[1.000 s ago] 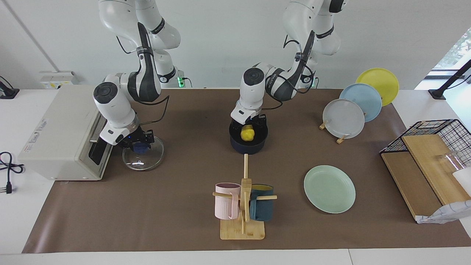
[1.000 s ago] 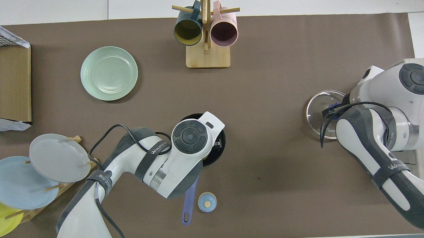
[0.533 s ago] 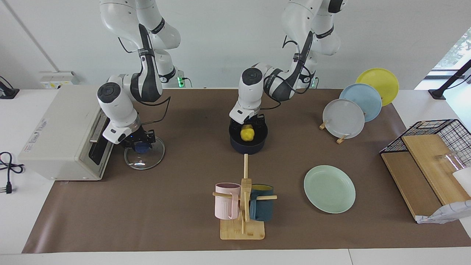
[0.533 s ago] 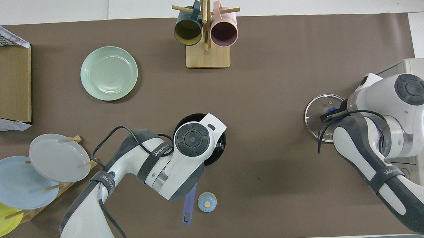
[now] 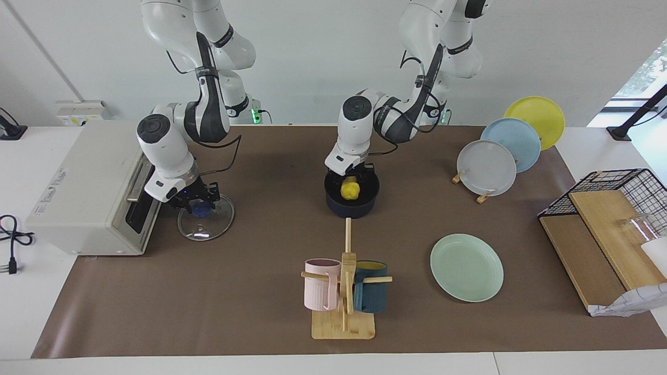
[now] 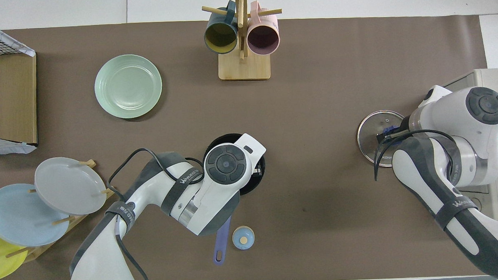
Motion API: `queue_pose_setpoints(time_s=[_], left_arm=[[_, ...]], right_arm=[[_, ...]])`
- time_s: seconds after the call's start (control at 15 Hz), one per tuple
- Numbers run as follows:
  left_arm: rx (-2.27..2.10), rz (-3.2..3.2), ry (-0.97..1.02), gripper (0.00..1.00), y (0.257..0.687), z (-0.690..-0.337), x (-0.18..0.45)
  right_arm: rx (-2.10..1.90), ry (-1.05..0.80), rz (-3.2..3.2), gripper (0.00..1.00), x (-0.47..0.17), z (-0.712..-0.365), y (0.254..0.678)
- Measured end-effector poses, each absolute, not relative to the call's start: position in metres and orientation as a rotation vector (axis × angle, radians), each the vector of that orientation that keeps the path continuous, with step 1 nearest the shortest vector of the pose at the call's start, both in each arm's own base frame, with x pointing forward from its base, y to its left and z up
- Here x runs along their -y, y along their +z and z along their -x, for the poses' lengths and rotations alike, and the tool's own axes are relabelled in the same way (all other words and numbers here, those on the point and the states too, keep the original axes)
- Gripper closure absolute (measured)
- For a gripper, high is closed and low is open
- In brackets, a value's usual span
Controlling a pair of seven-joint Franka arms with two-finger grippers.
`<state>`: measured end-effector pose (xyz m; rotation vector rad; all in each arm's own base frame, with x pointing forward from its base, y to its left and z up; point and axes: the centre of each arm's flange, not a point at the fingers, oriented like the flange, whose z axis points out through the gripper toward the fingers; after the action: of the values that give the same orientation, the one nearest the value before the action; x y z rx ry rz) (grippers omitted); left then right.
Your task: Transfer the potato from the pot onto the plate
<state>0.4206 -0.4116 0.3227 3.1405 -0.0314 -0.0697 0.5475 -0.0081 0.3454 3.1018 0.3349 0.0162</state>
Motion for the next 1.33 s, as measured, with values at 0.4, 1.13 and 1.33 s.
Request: queue_pose_setpoints(time_s=[0.4, 1.13, 1.33], left_arm=[[0.02, -3.135, -0.054, 0.38, 0.351, -0.43, 0.414], [-0.111, -3.089, 0.08, 0.38, 0.513, -0.554, 0.272], [-0.021, -3.083, 0.089, 0.38, 0.507, -0.599, 0.193]], right_arm=[[-0.342, 0.04, -3.097, 0.0, 0.005, -0.569, 0.398], [-0.344, 0.071, -3.094, 0.0, 0.003, -0.586, 0.426], [-0.334, 0.026, -3.099, 0.0, 0.003, -0.592, 0.446]])
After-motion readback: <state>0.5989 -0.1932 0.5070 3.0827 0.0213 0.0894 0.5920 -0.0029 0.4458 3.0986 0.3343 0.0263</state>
